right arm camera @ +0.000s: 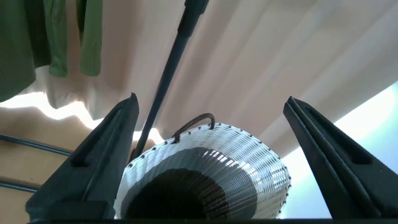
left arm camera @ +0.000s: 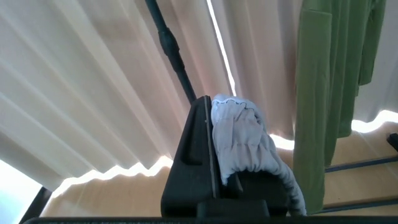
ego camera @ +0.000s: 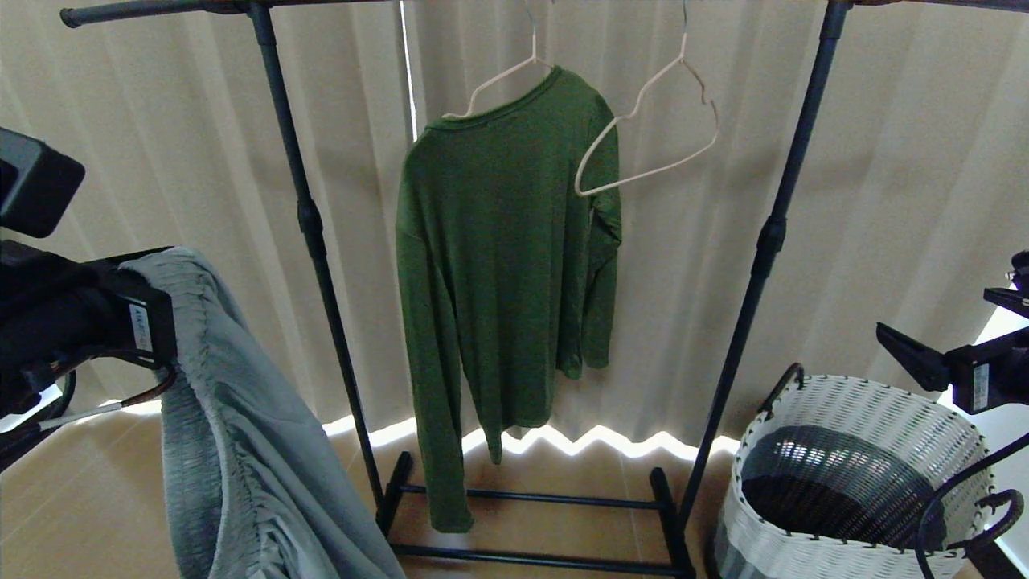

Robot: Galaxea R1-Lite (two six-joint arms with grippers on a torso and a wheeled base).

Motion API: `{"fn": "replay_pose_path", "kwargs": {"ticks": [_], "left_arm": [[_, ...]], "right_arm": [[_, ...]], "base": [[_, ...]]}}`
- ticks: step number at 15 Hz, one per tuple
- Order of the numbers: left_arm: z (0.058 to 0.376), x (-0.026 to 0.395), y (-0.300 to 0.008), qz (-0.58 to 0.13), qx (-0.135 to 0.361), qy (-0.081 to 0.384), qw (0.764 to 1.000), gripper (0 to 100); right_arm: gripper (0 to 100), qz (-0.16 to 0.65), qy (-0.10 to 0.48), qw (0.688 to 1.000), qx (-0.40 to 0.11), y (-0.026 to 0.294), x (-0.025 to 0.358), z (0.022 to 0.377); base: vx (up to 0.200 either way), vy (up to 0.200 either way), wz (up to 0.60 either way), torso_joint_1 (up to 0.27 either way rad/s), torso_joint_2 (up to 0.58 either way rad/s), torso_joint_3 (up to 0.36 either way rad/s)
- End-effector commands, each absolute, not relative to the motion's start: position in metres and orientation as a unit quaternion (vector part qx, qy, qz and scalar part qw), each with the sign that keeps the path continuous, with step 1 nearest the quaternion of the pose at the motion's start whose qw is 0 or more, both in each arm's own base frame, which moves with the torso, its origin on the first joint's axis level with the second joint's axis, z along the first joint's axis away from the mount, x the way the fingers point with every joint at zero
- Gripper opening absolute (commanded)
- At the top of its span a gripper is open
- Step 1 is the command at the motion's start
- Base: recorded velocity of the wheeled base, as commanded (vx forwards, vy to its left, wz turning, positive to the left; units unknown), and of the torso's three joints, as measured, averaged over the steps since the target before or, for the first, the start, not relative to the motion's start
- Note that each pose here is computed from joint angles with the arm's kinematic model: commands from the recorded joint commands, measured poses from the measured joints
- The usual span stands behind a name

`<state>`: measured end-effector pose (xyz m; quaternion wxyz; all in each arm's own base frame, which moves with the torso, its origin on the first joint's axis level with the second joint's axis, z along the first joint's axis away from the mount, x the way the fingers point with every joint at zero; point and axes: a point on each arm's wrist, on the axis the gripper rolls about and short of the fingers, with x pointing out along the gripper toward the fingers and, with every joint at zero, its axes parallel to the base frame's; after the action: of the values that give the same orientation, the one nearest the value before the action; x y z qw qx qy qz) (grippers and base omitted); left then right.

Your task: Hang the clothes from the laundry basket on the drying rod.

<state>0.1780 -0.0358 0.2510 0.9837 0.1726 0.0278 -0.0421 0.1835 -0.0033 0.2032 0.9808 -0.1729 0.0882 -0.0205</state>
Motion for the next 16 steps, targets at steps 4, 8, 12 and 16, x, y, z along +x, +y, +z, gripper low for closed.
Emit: {"fn": "replay_pose_path", "kwargs": {"ticks": [4,8,12,16], "left_arm": [[0.244,0.177,-0.036,-0.046,0.177,0.039,0.982,0],[0.245,0.178,-0.036,-0.045,0.179,0.038,0.982,0],[0.240,0.178,-0.036,-0.047,0.192,0.046,0.979,0],[0.240,0.176,-0.035,-0.043,0.209,0.024,0.977,0]], "right_arm": [[100,-0.023,0.084,0.981,-0.172,-0.004,0.181,0.205],[100,-0.023,0.078,0.982,-0.173,-0.003,0.180,0.207],[100,-0.024,0.080,0.982,-0.172,-0.004,0.178,0.206],[100,-0.023,0.072,0.983,-0.170,-0.004,0.181,0.211]], "base": [[0.000,0.000,0.00,0.043,-0.20,-0.217],[0.000,0.000,0.00,0.110,-0.49,-0.327],[0.000,0.000,0.00,0.152,-0.47,-0.312],[0.000,0.000,0.00,0.176,-0.48,-0.305]]}}
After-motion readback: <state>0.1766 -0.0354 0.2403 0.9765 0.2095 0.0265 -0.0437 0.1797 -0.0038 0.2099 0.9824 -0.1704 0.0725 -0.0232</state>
